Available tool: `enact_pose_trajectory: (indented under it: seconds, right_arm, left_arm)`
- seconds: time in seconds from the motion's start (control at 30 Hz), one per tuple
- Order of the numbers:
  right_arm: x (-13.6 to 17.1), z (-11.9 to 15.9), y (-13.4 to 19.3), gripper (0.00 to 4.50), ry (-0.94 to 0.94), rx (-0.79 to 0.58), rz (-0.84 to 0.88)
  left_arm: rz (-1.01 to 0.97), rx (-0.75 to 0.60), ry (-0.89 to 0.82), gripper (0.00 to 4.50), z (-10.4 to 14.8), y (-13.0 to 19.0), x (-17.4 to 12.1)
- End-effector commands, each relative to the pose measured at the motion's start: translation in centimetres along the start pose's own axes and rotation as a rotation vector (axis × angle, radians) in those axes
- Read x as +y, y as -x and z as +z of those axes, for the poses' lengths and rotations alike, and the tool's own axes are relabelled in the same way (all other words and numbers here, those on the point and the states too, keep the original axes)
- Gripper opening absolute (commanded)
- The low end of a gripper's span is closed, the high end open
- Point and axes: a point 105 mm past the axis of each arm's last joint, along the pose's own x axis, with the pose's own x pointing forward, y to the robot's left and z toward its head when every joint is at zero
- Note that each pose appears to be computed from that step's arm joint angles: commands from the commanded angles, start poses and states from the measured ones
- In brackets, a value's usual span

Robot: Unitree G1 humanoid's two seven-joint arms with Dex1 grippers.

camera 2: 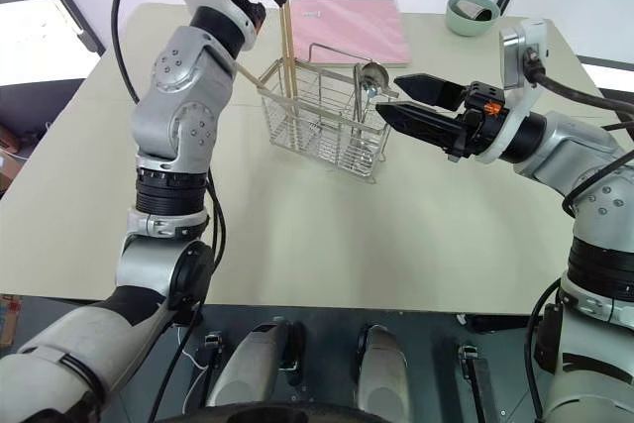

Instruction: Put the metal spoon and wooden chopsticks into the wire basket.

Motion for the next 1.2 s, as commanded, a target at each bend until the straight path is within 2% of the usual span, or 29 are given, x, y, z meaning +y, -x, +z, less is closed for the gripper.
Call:
enact_pose_trajectory:
  seconds: [0.03, 0.1, 0.27, 0.37, 0.47, 0.53, 0.63, 0.73, 0.93, 1.2]
  right_arm:
    - [0.3, 1.7, 0.2, 4.50, 0.051, -0.052, 0.013]
    - [0.2, 1.6, 0.2, 4.50, 0.050, -0.051, 0.012]
    - [0.3, 0.4, 0.3, 4.50, 0.081, 0.019, 0.030]
    - [0.1, -0.4, 0.3, 4.50, 0.096, 0.050, 0.034]
    - [-0.1, -0.5, 0.2, 4.50, 0.094, 0.047, 0.037]
    - [-0.3, -0.5, 0.1, 4.50, 0.092, 0.045, 0.037]
    - [-0.4, -0.5, -0.1, 4.50, 0.093, 0.041, 0.046]
    - [-0.5, -0.4, -0.4, 4.50, 0.092, 0.038, 0.055]
    - [-0.2, -0.5, -0.7, 4.50, 0.089, 0.047, 0.070]
    - [0.3, -0.7, -0.5, 4.50, 0.092, 0.047, 0.067]
  left_arm:
    - [0.002, -0.107, -0.032, 4.43, 4.6, 0.2, 0.4]
    - [0.045, -0.119, -0.073, 4.43, 6.6, 0.3, 1.6]
    - [0.314, -0.089, -0.145, 4.43, 12.8, 1.2, 7.8]
    - [0.554, 0.082, -0.177, 4.43, 13.0, 3.2, 12.5]
    - [0.745, 0.268, -0.154, 4.43, 10.6, 6.1, 15.6]
    - [0.824, 0.414, -0.112, 4.43, 7.5, 8.0, 16.4]
    - [0.879, 0.647, -0.032, 4.43, 1.9, 11.0, 16.4]
    - [0.891, 0.814, 0.029, 4.43, -2.8, 13.2, 15.5]
    - [0.849, 1.020, 0.096, 4.43, -9.0, 15.0, 13.7]
    - [0.749, 1.146, 0.079, 4.43, -13.0, 15.3, 12.5]
